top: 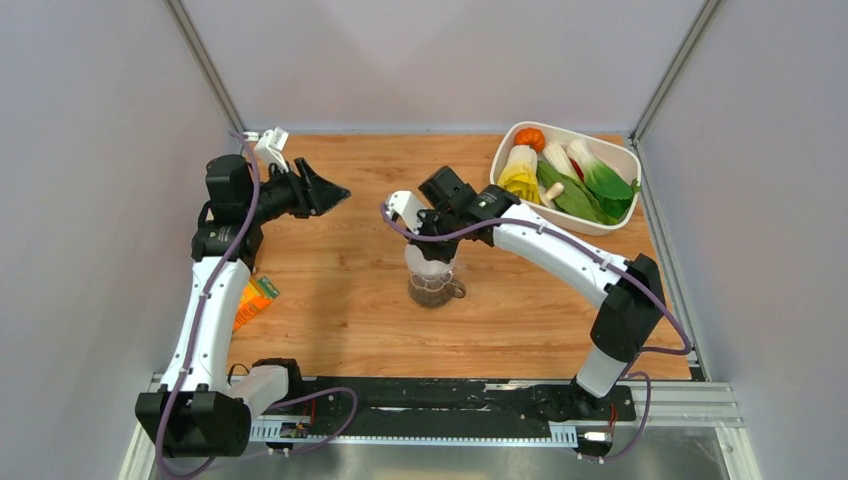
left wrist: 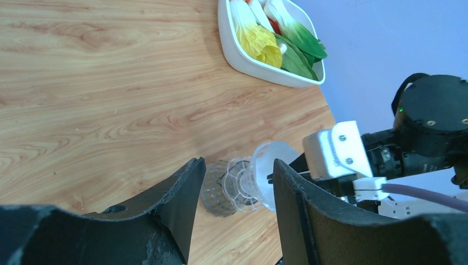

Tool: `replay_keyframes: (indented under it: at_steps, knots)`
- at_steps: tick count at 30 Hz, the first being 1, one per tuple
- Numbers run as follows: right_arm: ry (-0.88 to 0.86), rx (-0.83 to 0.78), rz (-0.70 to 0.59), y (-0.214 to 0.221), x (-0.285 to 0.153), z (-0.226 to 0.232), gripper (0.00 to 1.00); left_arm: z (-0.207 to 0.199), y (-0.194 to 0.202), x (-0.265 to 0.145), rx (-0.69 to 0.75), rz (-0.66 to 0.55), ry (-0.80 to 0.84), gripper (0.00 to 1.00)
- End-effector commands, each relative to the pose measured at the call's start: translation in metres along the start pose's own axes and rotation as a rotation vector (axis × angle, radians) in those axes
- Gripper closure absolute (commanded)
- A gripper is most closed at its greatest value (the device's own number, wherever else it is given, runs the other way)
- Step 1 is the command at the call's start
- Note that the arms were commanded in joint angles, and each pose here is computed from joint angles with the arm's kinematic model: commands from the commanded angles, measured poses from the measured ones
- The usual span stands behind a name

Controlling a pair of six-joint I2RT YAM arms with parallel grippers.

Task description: Place the coffee filter in the dripper

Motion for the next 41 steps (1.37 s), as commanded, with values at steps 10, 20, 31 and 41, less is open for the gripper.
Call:
replay_keyframes:
  at_steps: [10, 20, 31, 41]
  knots:
    - [0.125, 0.136, -0.502, -0.032, -0.143, -0.068, 1.0, 0.0, 0.004, 0.004, 0.158, 0.095, 0.072, 0.41]
    - [0.253, 0.512, -0.605, 0.074, -0.186, -0.118, 0.77, 0.021, -0.01, 0.007, 0.304, 0.208, -0.124, 0.24]
    - [0.455, 0.728, -0.521, 0.169, -0.162, -0.138, 0.15, 0.08, 0.015, 0.008, 0.29, 0.279, -0.386, 0.2]
    - [0.506, 0.725, -0.5, 0.183, -0.148, -0.129, 0.0, 0.106, 0.029, -0.014, 0.363, 0.254, -0.544, 0.19]
Point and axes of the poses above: each gripper's point midway between its finger pads, its own x axis out along the fingers, its own z axis along the line the jaws close on, y = z × x, the point moved 3 cm from there along -x, back along the fingers, and after that the axes turned 4 degrees about -x, right-handed, at the moved point
